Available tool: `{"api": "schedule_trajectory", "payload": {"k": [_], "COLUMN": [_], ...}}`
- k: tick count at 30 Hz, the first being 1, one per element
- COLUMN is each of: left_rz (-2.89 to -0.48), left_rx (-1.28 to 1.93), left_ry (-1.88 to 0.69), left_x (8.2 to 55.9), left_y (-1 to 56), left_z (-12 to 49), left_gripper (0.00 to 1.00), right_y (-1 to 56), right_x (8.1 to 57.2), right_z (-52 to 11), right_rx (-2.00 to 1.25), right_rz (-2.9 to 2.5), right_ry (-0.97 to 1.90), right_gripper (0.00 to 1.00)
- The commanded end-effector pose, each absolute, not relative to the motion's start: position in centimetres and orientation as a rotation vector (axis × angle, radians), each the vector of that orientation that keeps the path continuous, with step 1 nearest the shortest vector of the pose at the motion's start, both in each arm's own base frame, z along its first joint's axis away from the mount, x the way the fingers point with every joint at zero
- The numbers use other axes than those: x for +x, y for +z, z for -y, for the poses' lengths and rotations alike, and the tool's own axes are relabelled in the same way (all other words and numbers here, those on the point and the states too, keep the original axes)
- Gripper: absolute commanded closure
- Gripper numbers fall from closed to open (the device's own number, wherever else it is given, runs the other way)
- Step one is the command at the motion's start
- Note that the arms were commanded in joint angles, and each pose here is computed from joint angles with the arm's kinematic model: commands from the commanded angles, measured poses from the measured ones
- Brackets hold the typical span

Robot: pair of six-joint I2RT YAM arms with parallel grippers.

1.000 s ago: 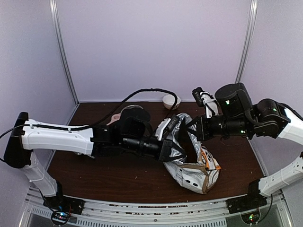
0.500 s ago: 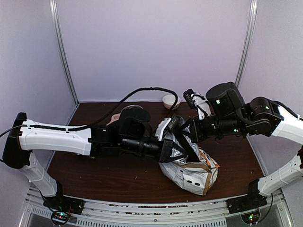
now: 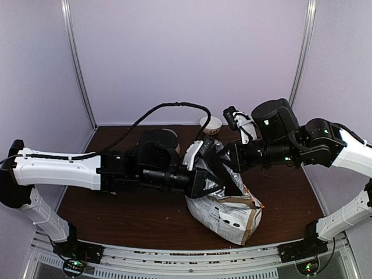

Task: Serve the pet food
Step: Adjust the pet food bag at the center of the board.

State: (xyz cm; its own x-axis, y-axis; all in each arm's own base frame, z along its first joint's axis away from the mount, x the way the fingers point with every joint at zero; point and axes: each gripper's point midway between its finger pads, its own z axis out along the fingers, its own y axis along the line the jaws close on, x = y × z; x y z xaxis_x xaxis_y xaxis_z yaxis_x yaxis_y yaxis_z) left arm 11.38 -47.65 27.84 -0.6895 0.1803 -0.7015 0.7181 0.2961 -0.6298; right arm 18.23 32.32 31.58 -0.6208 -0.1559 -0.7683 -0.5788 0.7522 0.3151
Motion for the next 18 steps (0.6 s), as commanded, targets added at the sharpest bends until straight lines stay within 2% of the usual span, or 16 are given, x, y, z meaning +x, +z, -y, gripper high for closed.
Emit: {"api": "schedule_trajectory", "payload": {"k": [1,4,8,11,14,18], "left_rz": [-1.535,-1.594,-1.61,-1.63,-1.655,-1.669], "left_rx": [0.555,0.509,0.484,0.475,0.459,0.428], "left_ry": [-1.598,-1.565,-1.559,-1.537,-1.511,-1.503], "left_x": [12.5,13.4,14.0,14.5,15.0,15.5], "left_y": [44.6,43.3,43.3,43.6,43.8,44.1], "left_z": [44.7,44.5,44.4,44.6,44.5,44.1], "left_gripper": [1.0,1.0,1.0,1.0,1.0,1.0], "right_y": [36.0,37.0,37.7,37.5,37.4,35.7], "right_x": [18.7,18.7,17.8,16.0,13.0,10.7], "right_z": [-31.8,-30.3,-28.5,-27.4,-26.9,-26.3], "right_rx": [-0.469,-0.448,-0.488,-0.575,-0.709,-0.779], "right_rz": [-2.064,-2.032,-1.98,-1.932,-1.847,-1.815], "right_ry": [0.774,0.756,0.762,0.817,0.904,0.934], "right_gripper": [0.8,0.6,0.26,0.1,0.04,0.04]}}
